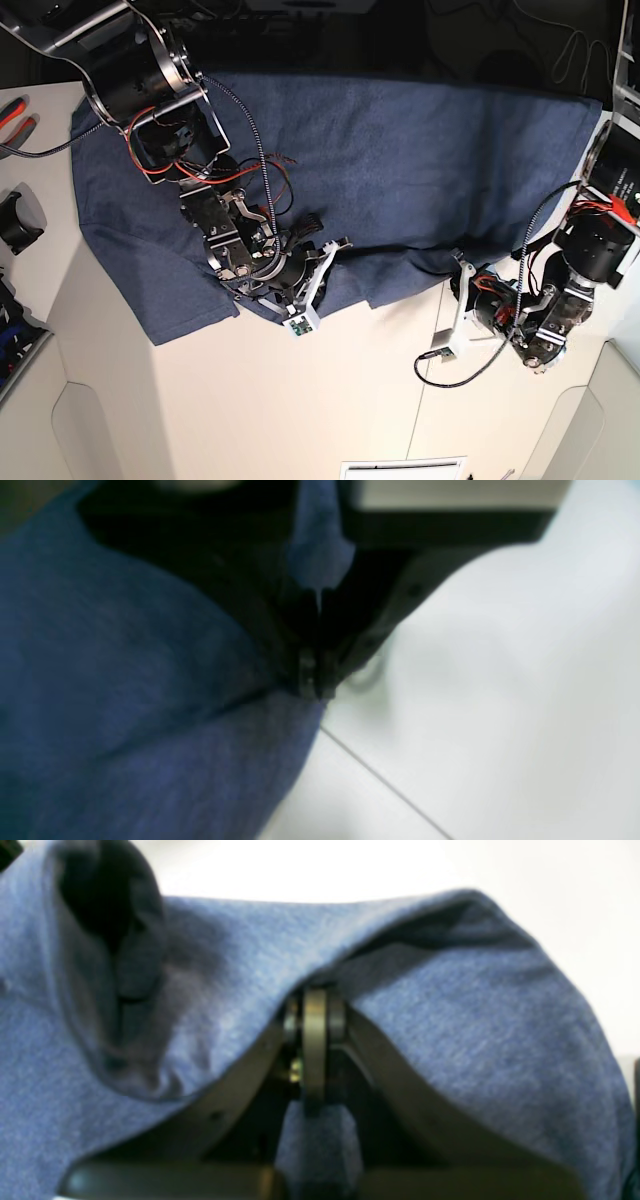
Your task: Layout the t-shirt on the table in an organized manner, then fold the t-shirt properly
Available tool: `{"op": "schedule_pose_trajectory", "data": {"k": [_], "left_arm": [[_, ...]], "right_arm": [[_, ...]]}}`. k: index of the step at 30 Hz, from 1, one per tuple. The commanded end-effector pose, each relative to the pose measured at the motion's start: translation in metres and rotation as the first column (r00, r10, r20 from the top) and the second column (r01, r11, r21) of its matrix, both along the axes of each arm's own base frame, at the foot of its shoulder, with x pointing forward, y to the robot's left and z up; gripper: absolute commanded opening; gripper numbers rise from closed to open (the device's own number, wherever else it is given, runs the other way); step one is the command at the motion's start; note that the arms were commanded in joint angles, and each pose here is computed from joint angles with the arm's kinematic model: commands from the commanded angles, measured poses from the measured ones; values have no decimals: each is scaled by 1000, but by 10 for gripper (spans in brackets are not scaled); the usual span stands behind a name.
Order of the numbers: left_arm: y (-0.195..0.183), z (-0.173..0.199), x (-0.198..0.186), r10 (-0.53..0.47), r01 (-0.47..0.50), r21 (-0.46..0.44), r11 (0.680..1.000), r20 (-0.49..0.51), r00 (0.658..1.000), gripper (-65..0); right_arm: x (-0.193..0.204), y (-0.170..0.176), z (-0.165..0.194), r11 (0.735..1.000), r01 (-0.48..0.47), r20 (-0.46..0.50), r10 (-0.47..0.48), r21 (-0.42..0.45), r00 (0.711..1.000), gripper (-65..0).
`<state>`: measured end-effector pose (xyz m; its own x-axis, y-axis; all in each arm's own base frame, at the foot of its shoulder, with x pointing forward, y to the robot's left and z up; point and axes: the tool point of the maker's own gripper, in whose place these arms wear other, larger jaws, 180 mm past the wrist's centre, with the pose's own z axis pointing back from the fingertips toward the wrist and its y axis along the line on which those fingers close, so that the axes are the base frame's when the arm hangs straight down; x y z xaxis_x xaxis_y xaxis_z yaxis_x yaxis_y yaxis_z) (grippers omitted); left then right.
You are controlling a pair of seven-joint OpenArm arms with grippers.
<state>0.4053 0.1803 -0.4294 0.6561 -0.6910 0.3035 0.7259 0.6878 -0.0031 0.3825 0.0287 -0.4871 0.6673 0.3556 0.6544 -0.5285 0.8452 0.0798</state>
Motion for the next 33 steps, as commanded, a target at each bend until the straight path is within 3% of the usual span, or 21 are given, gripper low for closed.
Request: {"op": "schedule_pose_trajectory", "data": {"k": [1, 5, 8, 10, 13, 16, 24, 33], "left_arm": [[-3, 26, 18, 7, -5, -43, 999, 47, 999, -650], [-16, 40, 8, 30, -30, -143, 989, 0, 1000, -650], [-29, 47, 14, 47, -38, -218, 975, 40, 998, -650], [-33, 55, 30, 59, -25, -243, 970, 134, 989, -650], [-34, 75, 61, 57, 32, -252, 967, 340, 939, -650], [-38, 91, 77, 71, 52, -270, 962, 428, 901, -650], [-60, 73, 68, 54, 66, -279, 958, 402, 914, -650], [-41, 35, 41, 68, 3, -237, 972, 293, 954, -650]], "right_arm": [[-10, -12, -12, 997, -6, -64, 2, -71, 998, -650], [-10, -12, -12, 997, -6, -64, 2, -71, 998, -650], [-10, -12, -12, 997, -6, -64, 2, -71, 998, -650], [-10, -12, -12, 997, -6, -64, 1, -71, 998, -650], [-10, -12, -12, 998, -6, -61, 2, -69, 998, -650], [-10, -12, -12, 998, -6, -61, 2, -68, 998, -650], [-10, -12, -12, 998, -6, -61, 2, -69, 998, -650], [-10, -12, -12, 998, -6, -61, 2, -69, 998, -650]]}}
